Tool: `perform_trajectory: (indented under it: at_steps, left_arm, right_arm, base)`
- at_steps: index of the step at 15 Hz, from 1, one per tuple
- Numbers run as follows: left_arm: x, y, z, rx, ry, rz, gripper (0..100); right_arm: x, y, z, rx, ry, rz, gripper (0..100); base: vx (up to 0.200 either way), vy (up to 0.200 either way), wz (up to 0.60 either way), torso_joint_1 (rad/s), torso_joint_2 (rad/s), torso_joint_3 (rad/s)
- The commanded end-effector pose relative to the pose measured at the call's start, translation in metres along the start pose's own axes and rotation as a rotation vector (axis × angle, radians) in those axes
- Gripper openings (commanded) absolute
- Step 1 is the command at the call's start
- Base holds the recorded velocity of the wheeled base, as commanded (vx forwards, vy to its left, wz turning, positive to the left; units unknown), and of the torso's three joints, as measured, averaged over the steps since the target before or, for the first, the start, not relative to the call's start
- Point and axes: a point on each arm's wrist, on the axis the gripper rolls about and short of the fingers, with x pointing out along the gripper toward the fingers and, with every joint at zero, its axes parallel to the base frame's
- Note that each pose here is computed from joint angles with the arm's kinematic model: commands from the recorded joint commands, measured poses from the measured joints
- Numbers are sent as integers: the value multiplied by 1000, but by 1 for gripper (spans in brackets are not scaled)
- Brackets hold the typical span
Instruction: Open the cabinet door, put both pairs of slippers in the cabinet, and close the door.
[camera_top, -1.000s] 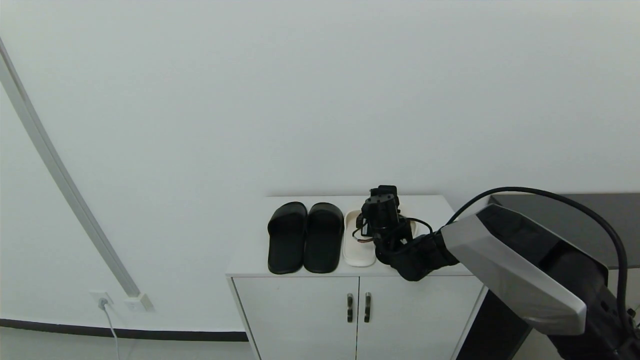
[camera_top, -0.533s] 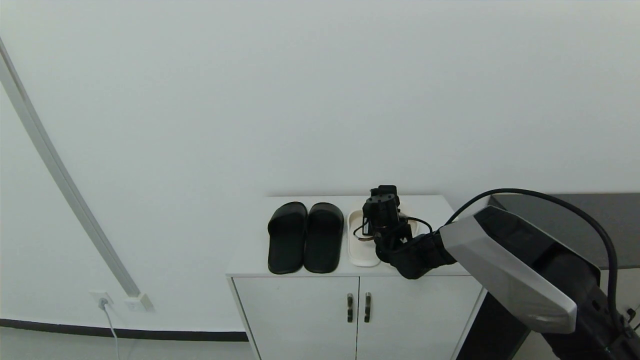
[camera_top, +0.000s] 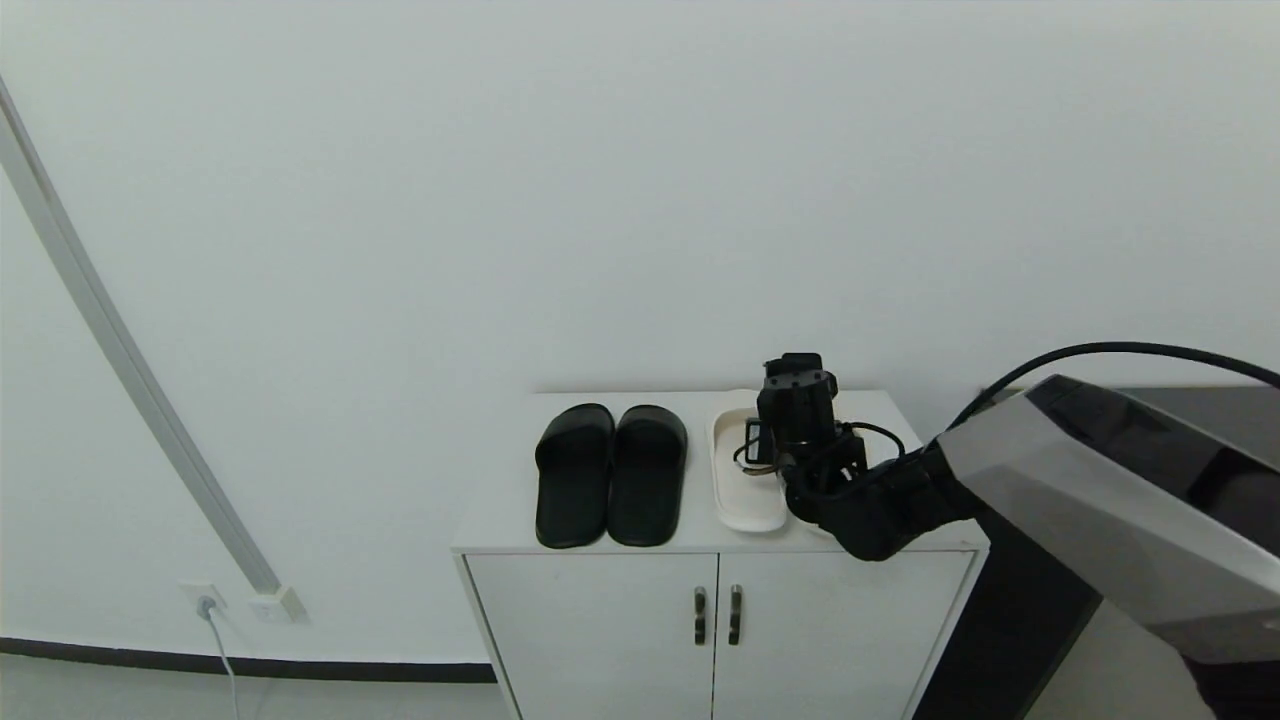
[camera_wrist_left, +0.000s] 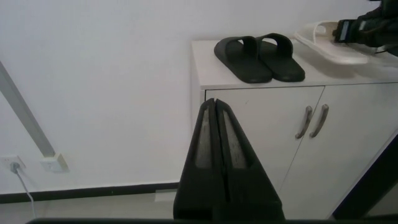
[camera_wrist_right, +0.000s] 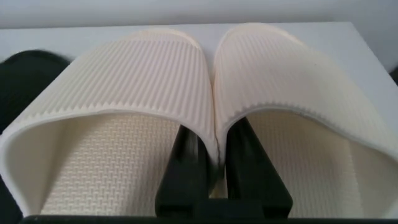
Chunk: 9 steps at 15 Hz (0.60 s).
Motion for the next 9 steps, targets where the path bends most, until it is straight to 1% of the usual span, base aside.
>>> perform_trajectory:
  at_steps: [1,2,5,9]
  left_arm:
    - [0,0,0,0,1,0,0]
    - [0,0,0,0,1,0,0]
    - [0,0,0,1,1,0,0]
    - [0,0,0,0,1,0,0]
  right_arm:
    - [-56,-13,35,4,-54,122,0]
    - [-84,-24,32,-35,-37,233,0]
    - [-137,-53,26,-71,5,479,0]
    - [-187,-87,21,-129,33,771,0]
  base:
    - [0,0,0,0,0,0]
    - [0,0,0,0,0,0]
    - [0,0,0,0,0,0]
    - [0,0,0,0,0,0]
